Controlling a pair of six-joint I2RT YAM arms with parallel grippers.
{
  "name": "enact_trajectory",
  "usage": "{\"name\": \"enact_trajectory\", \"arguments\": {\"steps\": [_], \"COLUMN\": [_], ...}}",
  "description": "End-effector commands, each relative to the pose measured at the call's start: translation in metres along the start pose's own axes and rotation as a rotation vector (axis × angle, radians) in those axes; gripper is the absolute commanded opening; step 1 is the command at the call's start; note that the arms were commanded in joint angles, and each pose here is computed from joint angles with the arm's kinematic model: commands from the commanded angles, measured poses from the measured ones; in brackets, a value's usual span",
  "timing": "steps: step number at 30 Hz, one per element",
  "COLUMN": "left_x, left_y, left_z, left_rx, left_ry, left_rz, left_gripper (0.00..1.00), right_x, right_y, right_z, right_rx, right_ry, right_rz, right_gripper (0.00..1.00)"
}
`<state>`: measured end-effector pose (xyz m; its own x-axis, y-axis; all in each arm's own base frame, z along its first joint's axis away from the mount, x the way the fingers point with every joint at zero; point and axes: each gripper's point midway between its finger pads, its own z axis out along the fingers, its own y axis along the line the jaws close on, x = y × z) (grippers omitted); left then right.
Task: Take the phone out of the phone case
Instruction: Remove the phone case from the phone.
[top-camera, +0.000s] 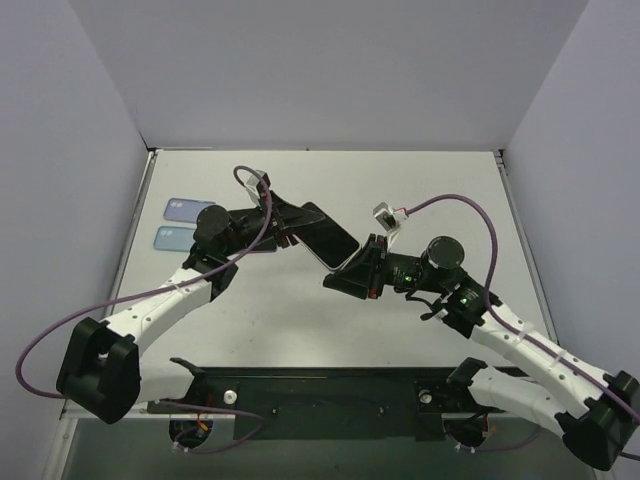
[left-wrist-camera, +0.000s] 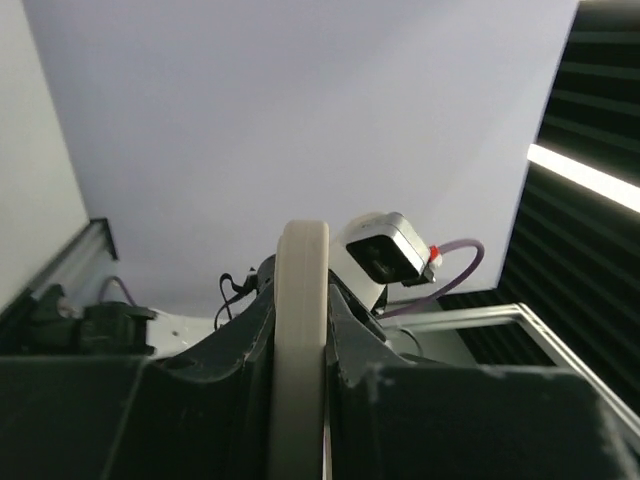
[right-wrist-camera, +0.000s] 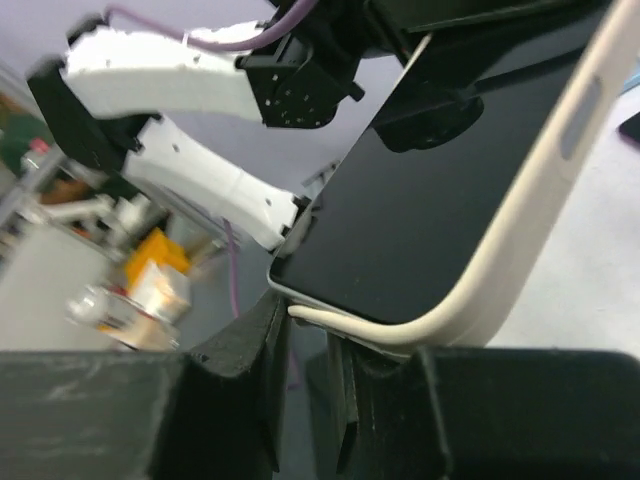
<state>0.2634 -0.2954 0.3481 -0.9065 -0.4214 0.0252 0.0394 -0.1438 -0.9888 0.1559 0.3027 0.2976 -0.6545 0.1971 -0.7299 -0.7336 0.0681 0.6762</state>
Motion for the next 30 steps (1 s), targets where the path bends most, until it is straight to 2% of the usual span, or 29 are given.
{"name": "enact_trajectory", "arguments": {"steps": [1,6,9,12,13,14,15,16,17,18,19,20,21,23,26,30], "left_x": [0.054,0.072,0.081,0.079,0.078,0.071,0.07,0.06,0.053,0.047,0.041,0.04,0.037,0.037,0.046,0.056], "left_y": [-0.081,-0.096,-0.101,-0.095,-0.094,-0.087,-0.084,-0.076,-0.075,-0.069,-0.066,-0.064,-0.063,-0.054,-0.042,-0.039], "left_z": [-0.025,-0.027,-0.027,-0.026,-0.027,-0.024,-0.025,-0.022,-0.025,-0.024,-0.026,-0.026,-0.027,-0.029,-0.028,-0.033], "left_rx": [0.241,0.269,0.277,0.259,0.256,0.212,0.207,0.141,0.136,0.078,0.065,0.05,0.049,0.051,0.073,0.098], "left_ry": [0.222,0.254,0.291,0.27,0.252,0.224,0.203,0.173,0.141,0.125,0.108,0.127,0.139,0.205,0.341,0.417], "left_rz": [-0.085,-0.07,-0.054,-0.01,0.06,0.071,0.18,0.19,0.322,0.336,0.451,0.488,0.573,0.615,0.617,0.636], "left_gripper": [0.0,0.0,0.0,0.0,0.0,0.0,0.0,0.0,0.0,0.0,0.0,0.0,0.0,0.0,0.0,0.0], "right_x": [0.037,0.024,0.008,0.006,0.009,0.013,0.017,0.022,0.026,0.03,0.033,0.039,0.044,0.047,0.04,0.024], "right_y": [-0.036,-0.066,-0.084,-0.07,-0.066,-0.061,-0.058,-0.051,-0.049,-0.039,-0.033,-0.021,-0.008,0.002,0.014,0.029], "right_z": [-0.03,-0.04,-0.045,-0.039,-0.039,-0.04,-0.042,-0.043,-0.044,-0.044,-0.044,-0.044,-0.044,-0.044,-0.042,-0.034], "right_rx": [0.239,0.416,0.541,0.455,0.426,0.39,0.362,0.318,0.296,0.248,0.218,0.154,0.081,0.044,0.015,-0.025], "right_ry": [0.287,0.295,0.216,0.192,0.2,0.206,0.21,0.217,0.21,0.215,0.207,0.227,0.235,0.234,0.216,0.201], "right_rz": [-0.391,-0.474,-0.463,-0.372,-0.346,-0.288,-0.259,-0.195,-0.173,-0.12,-0.082,-0.055,-0.039,-0.046,-0.08,-0.106], "right_gripper": [0.0,0.0,0.0,0.0,0.16,0.22,0.32,0.36,0.44,0.48,0.53,0.57,0.6,0.64,0.67,0.66]}}
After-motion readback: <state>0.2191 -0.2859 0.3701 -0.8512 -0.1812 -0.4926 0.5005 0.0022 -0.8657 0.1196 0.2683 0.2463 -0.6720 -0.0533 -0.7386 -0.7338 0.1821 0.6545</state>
